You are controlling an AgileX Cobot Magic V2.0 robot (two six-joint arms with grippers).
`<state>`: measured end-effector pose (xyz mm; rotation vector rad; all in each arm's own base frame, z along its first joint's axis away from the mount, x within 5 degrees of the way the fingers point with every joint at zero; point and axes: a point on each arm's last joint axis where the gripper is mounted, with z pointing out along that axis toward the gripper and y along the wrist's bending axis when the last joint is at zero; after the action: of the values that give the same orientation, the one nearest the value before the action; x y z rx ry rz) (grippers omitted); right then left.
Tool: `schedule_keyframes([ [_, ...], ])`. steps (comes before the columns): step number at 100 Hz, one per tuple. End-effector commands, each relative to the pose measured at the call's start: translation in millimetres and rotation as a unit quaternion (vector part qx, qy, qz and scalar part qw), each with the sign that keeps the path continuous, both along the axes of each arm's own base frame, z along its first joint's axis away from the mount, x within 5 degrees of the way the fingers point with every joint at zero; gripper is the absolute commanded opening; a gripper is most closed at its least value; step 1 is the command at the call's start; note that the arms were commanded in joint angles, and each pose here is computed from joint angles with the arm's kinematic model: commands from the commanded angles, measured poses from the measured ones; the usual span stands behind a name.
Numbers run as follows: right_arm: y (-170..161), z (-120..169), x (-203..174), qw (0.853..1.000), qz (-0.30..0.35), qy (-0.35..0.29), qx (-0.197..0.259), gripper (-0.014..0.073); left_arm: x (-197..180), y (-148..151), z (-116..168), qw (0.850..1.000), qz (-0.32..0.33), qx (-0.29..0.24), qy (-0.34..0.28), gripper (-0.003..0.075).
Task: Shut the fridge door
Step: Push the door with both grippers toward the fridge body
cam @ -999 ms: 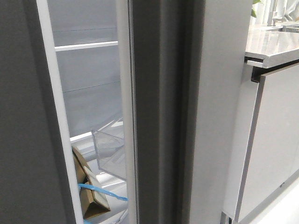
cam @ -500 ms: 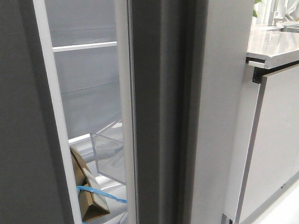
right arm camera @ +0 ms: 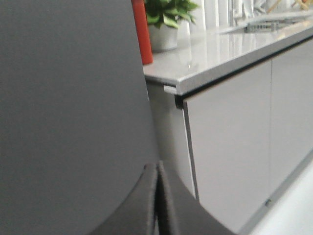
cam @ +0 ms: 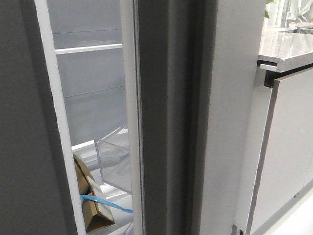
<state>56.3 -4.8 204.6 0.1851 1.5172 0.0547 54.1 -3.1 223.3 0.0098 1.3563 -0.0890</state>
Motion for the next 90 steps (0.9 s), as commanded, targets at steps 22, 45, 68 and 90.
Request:
schedule_keyframes([
  [22,1.0,34.0,-7.7,0.995,0.009,-0.065,0.078,-0.0044,-0.4,-0.1,-4.9,1.000,-0.003,-0.006,-0.024,-0.0020],
  [45,7.8,119.4,-21.3,0.995,0.039,-0.056,0.072,-0.0045,-0.4,-0.1,-4.9,1.000,-0.003,-0.006,-0.024,-0.0020],
  [68,10.3,203.1,-7.8,0.996,0.061,-0.045,0.039,-0.0044,-0.4,-0.1,-4.9,1.000,-0.003,-0.006,-0.024,-0.0020],
  [90,26.6,259.9,26.2,0.985,0.168,-0.030,0.008,-0.0044,-0.4,-0.1,-4.9,1.000,-0.003,-0.006,-0.024,-0.0020],
])
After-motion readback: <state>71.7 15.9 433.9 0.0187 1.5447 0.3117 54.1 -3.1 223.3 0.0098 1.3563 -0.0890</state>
